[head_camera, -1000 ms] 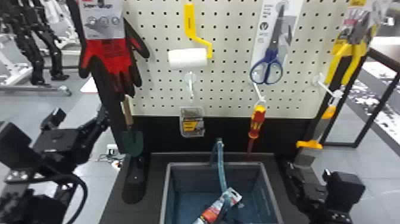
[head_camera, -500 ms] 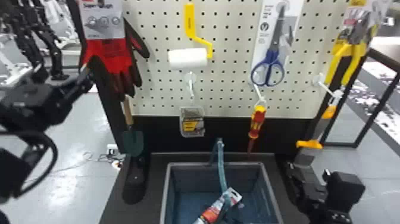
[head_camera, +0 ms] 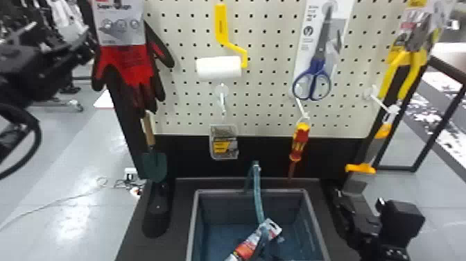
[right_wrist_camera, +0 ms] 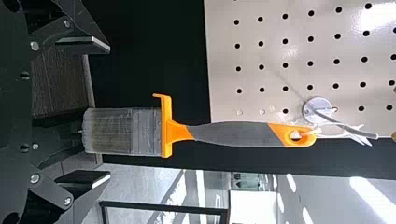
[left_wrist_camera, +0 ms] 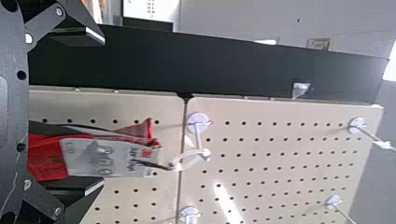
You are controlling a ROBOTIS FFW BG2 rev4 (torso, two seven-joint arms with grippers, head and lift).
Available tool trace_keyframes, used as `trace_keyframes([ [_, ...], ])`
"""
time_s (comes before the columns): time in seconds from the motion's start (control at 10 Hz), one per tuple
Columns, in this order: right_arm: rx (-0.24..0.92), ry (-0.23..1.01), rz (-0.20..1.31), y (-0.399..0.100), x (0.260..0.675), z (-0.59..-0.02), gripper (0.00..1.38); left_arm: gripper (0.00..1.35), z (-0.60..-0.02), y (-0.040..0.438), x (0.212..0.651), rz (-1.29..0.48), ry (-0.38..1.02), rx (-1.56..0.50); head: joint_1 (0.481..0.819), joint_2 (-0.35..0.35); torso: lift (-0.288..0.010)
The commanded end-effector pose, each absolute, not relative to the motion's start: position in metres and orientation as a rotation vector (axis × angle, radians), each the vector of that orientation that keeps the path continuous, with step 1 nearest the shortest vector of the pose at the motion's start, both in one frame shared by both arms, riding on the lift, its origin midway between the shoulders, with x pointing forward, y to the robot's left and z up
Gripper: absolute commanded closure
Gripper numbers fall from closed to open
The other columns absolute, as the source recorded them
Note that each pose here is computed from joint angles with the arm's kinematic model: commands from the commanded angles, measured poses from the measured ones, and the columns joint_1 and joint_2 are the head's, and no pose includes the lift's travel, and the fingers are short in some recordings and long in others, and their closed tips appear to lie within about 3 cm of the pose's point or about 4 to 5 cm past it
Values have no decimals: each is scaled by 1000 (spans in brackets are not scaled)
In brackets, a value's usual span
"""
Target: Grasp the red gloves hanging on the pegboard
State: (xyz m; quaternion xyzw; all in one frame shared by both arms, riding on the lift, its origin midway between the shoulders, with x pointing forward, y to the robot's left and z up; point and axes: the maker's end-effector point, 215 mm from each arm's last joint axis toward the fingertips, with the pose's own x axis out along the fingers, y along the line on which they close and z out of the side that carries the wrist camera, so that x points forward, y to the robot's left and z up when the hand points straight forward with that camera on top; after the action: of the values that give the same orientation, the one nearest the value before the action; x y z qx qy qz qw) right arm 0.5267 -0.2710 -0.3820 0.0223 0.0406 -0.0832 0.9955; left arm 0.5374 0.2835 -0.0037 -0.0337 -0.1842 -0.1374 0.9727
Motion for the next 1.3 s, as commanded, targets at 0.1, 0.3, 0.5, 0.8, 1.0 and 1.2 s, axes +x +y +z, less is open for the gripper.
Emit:
trace_keyframes([
  [0.1, 45, 82, -164, -269, 528, -382, 323, 231, 8, 310, 532, -297, -363, -139, 549, 0, -100],
  [0.3, 44, 80, -164, -269, 529, -381, 321, 229, 5, 326, 531, -324, -329, -196, 549, 0, -100],
  [0.5, 42, 80, -162, -268, 529, -381, 323, 229, -5, 325, 543, -404, -280, -251, 549, 0, -100],
  [0.8, 42, 80, -162, -268, 529, -381, 321, 236, -26, 285, 572, -604, -190, -329, 549, 0, -100],
  [1.0, 44, 79, -161, -268, 529, -380, 321, 236, -32, 251, 581, -737, -154, -379, 549, 0, -100],
  [1.2, 44, 79, -161, -268, 529, -380, 321, 236, -34, 232, 585, -805, -125, -402, 549, 0, -100],
])
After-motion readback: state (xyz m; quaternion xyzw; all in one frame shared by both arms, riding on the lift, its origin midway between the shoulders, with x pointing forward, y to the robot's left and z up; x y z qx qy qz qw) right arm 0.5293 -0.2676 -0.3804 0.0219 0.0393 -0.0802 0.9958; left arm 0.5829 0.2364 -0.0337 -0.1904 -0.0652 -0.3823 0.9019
